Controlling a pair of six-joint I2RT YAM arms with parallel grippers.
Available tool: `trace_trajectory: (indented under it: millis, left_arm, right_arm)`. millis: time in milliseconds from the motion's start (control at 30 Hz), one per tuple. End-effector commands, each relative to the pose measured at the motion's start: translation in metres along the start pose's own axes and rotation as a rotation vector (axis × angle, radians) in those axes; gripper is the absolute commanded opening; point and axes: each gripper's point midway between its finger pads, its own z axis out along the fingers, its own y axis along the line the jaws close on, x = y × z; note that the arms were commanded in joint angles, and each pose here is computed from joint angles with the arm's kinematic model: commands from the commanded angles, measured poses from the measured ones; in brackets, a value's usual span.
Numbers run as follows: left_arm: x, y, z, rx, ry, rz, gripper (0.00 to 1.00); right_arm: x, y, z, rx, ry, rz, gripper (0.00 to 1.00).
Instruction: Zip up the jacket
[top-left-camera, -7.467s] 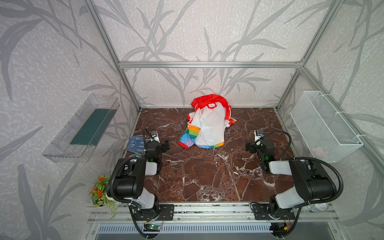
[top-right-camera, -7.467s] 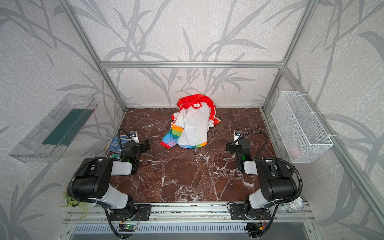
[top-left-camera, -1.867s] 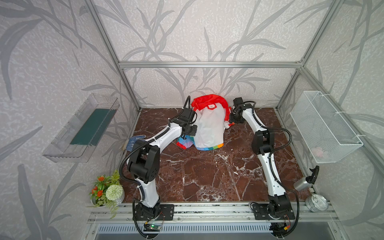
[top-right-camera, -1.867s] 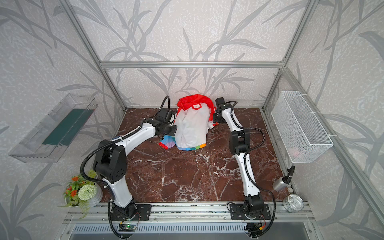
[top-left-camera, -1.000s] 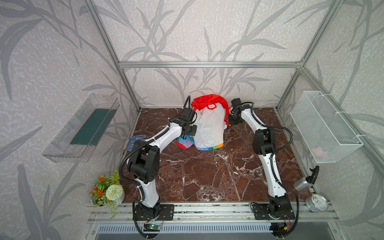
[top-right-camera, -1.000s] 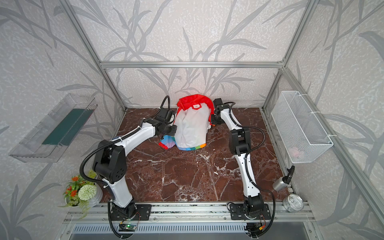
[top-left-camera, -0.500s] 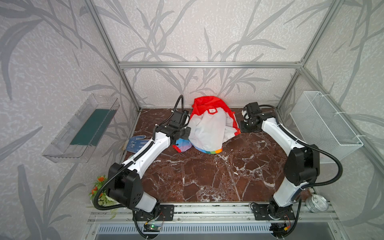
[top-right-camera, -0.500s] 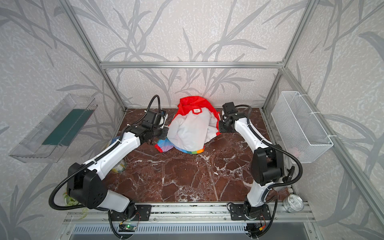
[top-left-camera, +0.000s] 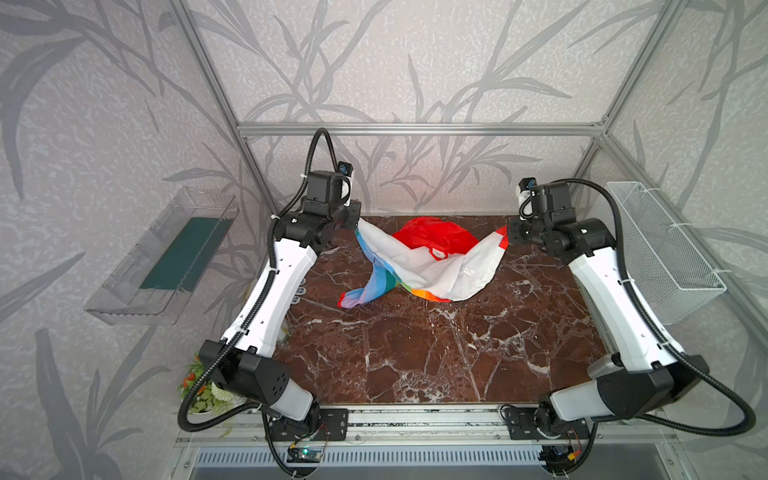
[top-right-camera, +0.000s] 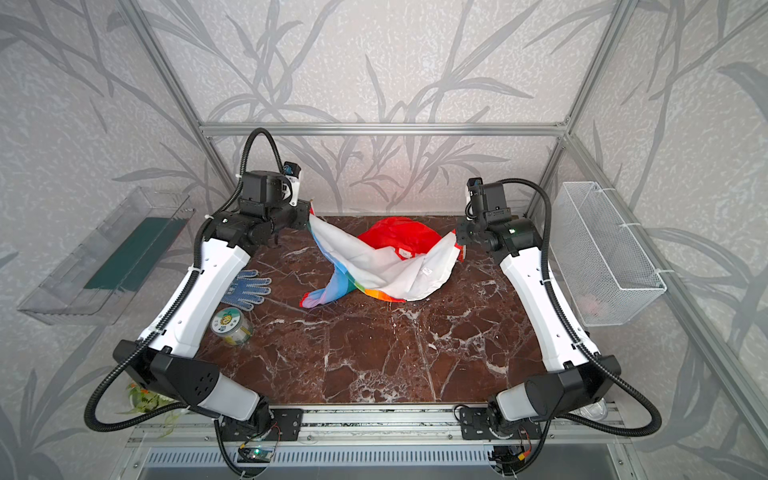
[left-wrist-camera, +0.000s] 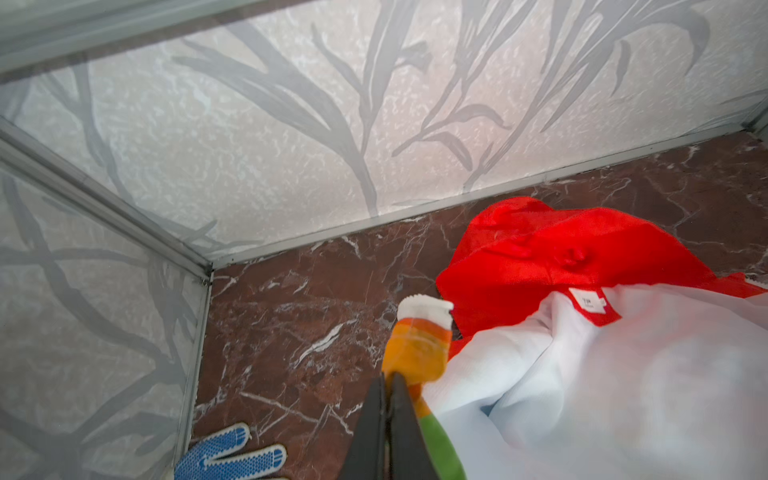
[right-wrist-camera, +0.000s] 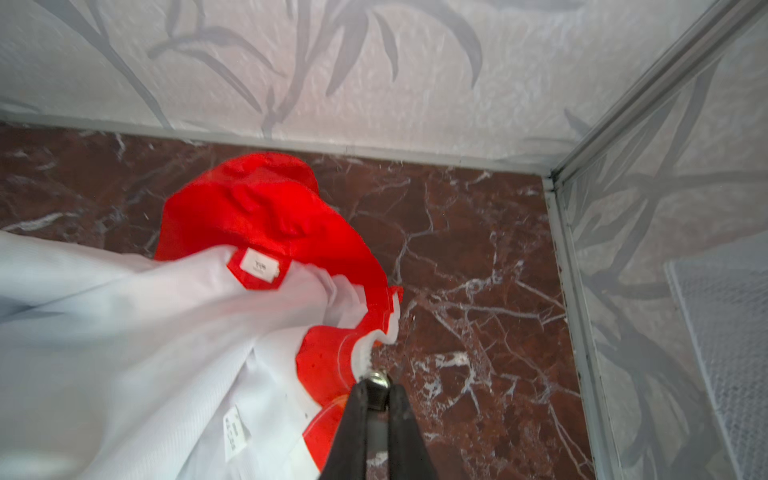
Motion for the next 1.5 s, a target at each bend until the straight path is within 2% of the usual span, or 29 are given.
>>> trace_trajectory:
  millis: [0,67,200,267,300,333,367,433,500,600,633,833,967,1200,1367,1467]
  left_arm:
    - [0.012,-0.039,-0.019,0.194,0.042,0.073,0.00]
    - [0.040,-0.053,-0.022,0.225,0.093,0.069,0.00]
    - [0.137,-0.061,-0.022,0.216,0.261,-0.011,0.00]
    - [0.186,-0.058,-0.024,0.180,0.334,-0.057,0.00]
    - [0.207,-0.057,-0.026,0.166,0.362,-0.076,0.00]
    - [0.225,-0.056,-0.027,0.152,0.393,-0.102,0.00]
    - [0.238,-0.057,-0.028,0.147,0.415,-0.123,0.00]
    - [0.256,-0.060,-0.030,0.151,0.453,-0.151,0.01]
    - [0.263,-0.060,-0.032,0.151,0.468,-0.156,0.29]
    - [0.257,-0.064,-0.035,0.175,0.454,-0.165,0.50]
    - [0.254,-0.067,-0.035,0.192,0.449,-0.167,0.53]
    - [0.227,-0.120,-0.042,0.355,0.373,-0.114,0.57]
    - [0.233,-0.169,-0.033,0.527,0.399,-0.107,0.57]
    - [0.253,-0.234,0.007,0.769,0.528,-0.079,0.57]
    - [0.271,-0.253,0.025,0.839,0.673,-0.058,0.57]
    - [0.276,-0.259,0.035,0.856,0.673,-0.054,0.58]
  right_arm:
    - [0.013,0.044,-0.014,-0.081,0.077,-0.164,0.02]
    - [0.038,0.088,-0.013,-0.172,0.143,-0.230,0.02]
    - [0.126,0.186,-0.001,-0.354,0.330,-0.348,0.04]
    - [0.171,0.223,0.005,-0.440,0.431,-0.361,0.07]
    - [0.190,0.237,0.005,-0.467,0.486,-0.358,0.15]
    - [0.205,0.247,0.005,-0.488,0.534,-0.356,0.32]
    - [0.214,0.253,0.003,-0.509,0.564,-0.355,0.42]
    - [0.219,0.259,-0.001,-0.529,0.572,-0.336,0.53]
    - [0.210,0.256,-0.006,-0.528,0.528,-0.303,0.61]
    - [0.197,0.235,-0.006,-0.464,0.462,-0.248,0.63]
    - [0.193,0.227,-0.005,-0.450,0.452,-0.219,0.64]
    - [0.192,0.167,0.017,-0.362,0.476,0.027,0.64]
    - [0.194,0.147,0.028,-0.357,0.463,0.125,0.64]
    - [0.202,0.133,0.037,-0.353,0.492,0.163,0.64]
    - [0.209,0.124,0.036,-0.341,0.517,0.170,0.63]
    - [0.214,0.119,0.036,-0.335,0.517,0.186,0.63]
